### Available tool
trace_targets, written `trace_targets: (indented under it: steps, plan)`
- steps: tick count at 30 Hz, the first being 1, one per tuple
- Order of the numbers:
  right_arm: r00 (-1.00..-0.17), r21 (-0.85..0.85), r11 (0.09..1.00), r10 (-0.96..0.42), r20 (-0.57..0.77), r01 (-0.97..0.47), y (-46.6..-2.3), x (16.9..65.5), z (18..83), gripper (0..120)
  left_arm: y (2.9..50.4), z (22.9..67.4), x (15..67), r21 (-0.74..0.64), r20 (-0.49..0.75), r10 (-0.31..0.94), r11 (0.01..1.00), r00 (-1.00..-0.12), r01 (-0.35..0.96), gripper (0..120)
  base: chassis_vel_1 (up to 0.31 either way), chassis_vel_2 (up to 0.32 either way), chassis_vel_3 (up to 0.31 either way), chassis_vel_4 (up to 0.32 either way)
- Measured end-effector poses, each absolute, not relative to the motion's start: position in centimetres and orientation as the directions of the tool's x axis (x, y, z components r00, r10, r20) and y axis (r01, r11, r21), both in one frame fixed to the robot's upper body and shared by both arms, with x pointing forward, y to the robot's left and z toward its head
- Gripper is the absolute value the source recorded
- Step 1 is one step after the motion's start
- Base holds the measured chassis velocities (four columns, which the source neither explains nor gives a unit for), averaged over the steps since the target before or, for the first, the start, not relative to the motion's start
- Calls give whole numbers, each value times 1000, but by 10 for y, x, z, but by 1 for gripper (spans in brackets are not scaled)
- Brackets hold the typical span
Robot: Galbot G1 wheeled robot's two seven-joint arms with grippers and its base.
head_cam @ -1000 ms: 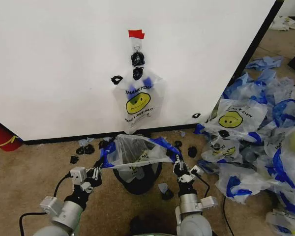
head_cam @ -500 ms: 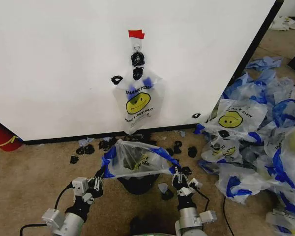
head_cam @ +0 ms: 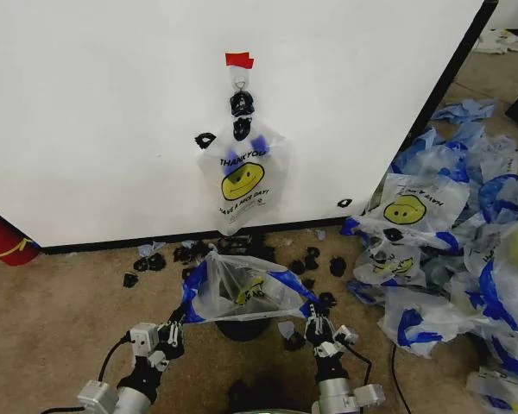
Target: Pick up the garbage bag from the wall and place it over the trash bin.
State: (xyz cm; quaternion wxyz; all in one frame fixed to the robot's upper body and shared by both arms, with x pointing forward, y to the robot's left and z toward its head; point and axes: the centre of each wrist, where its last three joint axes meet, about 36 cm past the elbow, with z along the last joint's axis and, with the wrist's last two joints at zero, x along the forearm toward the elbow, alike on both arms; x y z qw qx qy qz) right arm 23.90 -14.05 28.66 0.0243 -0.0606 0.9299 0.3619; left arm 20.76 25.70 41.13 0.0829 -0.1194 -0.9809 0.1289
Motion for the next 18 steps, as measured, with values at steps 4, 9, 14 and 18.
trace_targets:
  steps: [4,9,14,18]
  plan:
    - [-991,660,739,-108,-84,-137,-142,232,282,0,256,412,205,-271,142,254,940,-957,209,0,0,0,0,0]
    - [-990,648,748,-122,-76,-142,-144,222,276,0,255,411,203,-271,150,254,940,-955,208,0,0,0,0,0]
    - [-989,638,756,-130,-76,-148,-147,218,273,0,256,412,200,-269,156,257,940,-954,209,0,0,0,0,0]
    - [-988,624,766,-137,-74,-153,-153,218,271,0,258,413,198,-261,166,260,942,-951,212,0,0,0,0,0]
